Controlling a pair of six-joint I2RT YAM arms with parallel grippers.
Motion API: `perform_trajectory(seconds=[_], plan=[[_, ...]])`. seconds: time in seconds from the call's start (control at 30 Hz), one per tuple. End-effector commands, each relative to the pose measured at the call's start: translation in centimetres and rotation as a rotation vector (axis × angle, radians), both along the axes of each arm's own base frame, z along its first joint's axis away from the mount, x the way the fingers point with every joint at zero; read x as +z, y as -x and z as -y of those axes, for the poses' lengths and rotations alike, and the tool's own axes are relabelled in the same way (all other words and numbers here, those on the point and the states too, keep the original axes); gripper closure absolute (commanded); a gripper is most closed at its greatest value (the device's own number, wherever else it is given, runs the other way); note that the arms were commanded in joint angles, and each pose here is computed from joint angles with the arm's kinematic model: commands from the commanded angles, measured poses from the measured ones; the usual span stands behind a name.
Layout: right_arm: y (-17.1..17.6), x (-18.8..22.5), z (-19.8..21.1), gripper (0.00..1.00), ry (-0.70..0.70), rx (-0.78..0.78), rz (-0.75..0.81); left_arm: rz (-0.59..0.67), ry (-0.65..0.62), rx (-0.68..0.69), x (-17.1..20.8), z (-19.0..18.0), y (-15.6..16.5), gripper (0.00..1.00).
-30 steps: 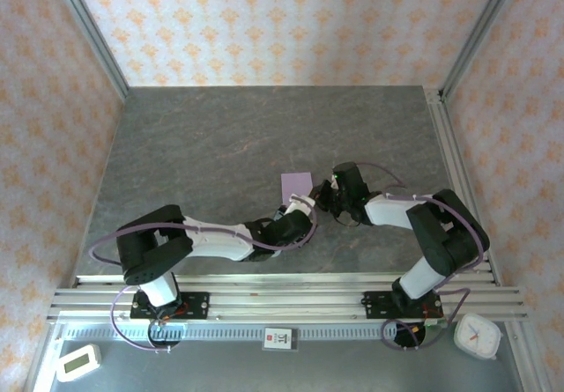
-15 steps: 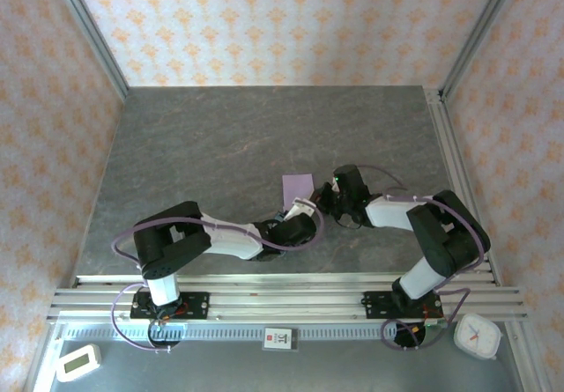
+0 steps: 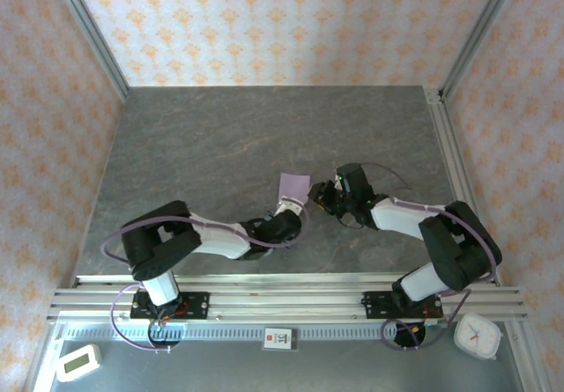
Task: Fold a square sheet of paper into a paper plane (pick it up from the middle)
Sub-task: Fold the wing for the fifth time at the center of the table.
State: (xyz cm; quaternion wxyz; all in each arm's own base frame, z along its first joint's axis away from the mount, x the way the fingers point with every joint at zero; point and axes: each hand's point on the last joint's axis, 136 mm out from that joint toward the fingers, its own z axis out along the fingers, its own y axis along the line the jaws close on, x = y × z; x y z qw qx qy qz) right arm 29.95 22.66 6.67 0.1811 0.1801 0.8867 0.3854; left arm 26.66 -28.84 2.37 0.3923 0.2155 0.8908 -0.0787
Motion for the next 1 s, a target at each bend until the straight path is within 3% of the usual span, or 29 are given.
perform_trajectory(seconds=[0.0, 0.23, 0.33, 0.73, 0.97], plan=[[-1.1, 2.2, 0.7, 0.67, 0.054, -0.02, 0.07, -0.007, 0.241, -0.036, 3.3, 1.1, -0.2, 1.0], [-1.8, 3.0, 1.5, 0.67, 0.104, -0.014, 0.106, -0.084, 0.538, -0.125, 5.9, 1.3, 1.1, 1.0], [-1.9, 2.8, 1.5, 0.67, 0.115, -0.006, 0.109, -0.119, 0.61, -0.14, 6.0, 1.4, 1.3, 1.0], [-1.3, 2.4, 0.3, 0.68, 0.086, 0.086, 0.133, -0.233, 0.679, -0.127, 2.8, 1.4, 1.6, 1.0], [-0.8, 0.9, 0.0, 0.6, 0.126, 0.119, 0.082, -0.239, 0.677, -0.126, 2.6, 1.4, 1.7, 1.0]])
